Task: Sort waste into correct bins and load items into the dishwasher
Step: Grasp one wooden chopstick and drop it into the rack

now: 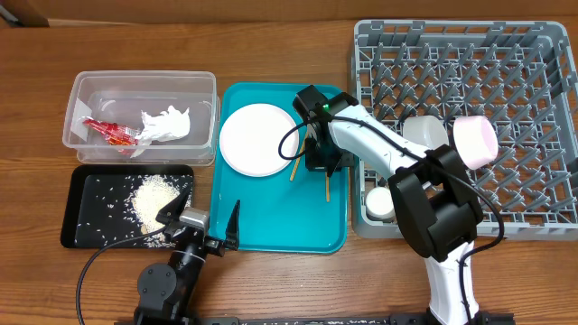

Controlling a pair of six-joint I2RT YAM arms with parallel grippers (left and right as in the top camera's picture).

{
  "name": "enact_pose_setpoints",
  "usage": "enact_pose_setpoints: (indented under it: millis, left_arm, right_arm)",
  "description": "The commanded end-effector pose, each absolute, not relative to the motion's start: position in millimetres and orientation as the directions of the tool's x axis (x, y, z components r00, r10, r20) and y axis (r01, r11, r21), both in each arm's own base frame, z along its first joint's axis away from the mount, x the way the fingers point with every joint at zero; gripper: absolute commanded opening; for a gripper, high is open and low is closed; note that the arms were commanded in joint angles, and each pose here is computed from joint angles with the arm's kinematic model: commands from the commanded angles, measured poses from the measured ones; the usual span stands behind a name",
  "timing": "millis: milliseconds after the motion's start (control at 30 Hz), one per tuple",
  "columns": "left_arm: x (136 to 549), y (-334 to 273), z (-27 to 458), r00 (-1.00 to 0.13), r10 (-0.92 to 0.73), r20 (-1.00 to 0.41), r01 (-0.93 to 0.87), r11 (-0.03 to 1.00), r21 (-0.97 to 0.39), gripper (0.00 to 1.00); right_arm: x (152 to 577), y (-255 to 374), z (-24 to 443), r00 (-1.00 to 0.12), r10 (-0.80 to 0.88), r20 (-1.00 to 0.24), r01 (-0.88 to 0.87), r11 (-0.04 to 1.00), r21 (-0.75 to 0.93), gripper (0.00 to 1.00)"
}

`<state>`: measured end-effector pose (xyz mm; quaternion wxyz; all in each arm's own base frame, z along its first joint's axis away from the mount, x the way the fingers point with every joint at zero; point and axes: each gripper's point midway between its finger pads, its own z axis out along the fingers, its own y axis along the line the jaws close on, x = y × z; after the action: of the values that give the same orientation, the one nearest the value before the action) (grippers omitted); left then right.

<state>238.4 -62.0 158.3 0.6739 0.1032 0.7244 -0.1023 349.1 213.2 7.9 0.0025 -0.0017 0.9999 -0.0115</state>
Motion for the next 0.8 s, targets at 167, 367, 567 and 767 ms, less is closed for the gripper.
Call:
enact_pose_setpoints:
  millis: [167, 367, 567, 767]
  left_arm:
    - [239, -61, 157, -0.072, 0.012, -0.997, 0.283, 0.959, -0.009, 1.00]
    - [239, -61, 157, -0.072, 0.012, -0.997, 0.283, 0.959, -0.009, 1.00]
    - [239, -61, 157, -0.072, 0.012, -0.997, 0.283, 0.959, -0.009, 1.00]
    - [239, -61, 157, -0.072, 0.012, -0.997, 0.283, 0.959, -0.009, 1.00]
  right_arm:
    - [395, 204, 154, -0.922, 0.010, -0.387, -0.012, 0.998, 0.053, 0.04]
    - [421, 138, 180, -0.863, 0.047, -0.503, 0.109, 0.990, -0.095, 0.04]
    - [420, 117, 130, -0.928, -0.031, -0.372, 0.024, 0.989, -0.144, 0.04]
    - [411, 136, 132, -0.941, -0.035, -0.338, -0.019, 0.999, -0.051, 0.40]
